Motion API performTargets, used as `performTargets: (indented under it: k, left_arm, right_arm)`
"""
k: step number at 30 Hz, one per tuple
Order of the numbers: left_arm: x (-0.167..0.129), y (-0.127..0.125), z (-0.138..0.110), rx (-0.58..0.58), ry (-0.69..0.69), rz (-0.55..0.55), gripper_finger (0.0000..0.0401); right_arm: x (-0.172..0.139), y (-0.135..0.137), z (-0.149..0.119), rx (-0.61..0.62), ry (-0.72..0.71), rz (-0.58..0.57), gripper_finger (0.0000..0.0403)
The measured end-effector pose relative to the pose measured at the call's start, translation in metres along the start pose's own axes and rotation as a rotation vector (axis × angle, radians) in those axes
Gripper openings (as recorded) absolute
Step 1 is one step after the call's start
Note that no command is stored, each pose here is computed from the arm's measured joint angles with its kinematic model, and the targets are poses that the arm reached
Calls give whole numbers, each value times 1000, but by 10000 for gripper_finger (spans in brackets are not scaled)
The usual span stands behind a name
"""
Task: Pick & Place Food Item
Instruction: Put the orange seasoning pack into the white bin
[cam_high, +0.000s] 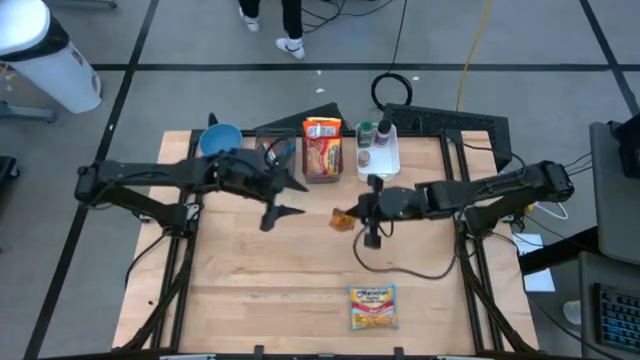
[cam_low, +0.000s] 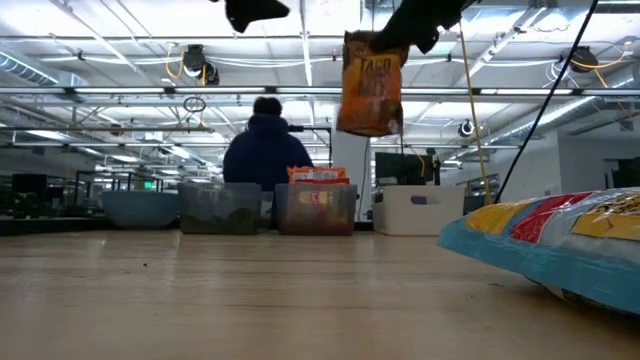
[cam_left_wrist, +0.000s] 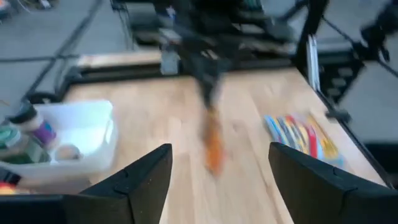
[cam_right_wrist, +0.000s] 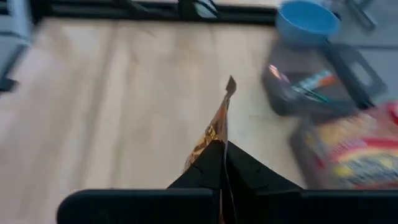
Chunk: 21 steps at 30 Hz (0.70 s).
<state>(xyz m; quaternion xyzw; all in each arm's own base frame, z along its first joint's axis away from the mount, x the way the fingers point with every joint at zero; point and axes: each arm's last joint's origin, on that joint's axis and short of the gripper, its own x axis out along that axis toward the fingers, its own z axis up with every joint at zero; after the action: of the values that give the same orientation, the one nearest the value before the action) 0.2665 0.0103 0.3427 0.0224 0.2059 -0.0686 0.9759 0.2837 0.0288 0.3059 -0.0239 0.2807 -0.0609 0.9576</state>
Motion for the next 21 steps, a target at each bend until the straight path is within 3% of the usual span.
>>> performTargets:
  k: [4, 8, 14, 17, 21]
  left_arm:
    - [-7, -4, -6, 24, 55, -95, 280]
    - [-2, -8, -22, 41, 76, -182, 280]
    - [8, -7, -64, 18, 58, -187, 280]
    - [12, -8, -77, -3, -16, -196, 280]
    - [11, -13, -93, -25, -114, -293, 280]
  right_arm:
    - [2, -30, -4, -4, 95, -84, 0]
    - [0, -68, -6, 28, 115, -83, 0]
    - [-20, -122, -11, 75, 105, -188, 0]
    - [-31, -144, -15, 94, 111, -264, 0]
    - [-39, -169, -22, 133, 116, -311, 0]
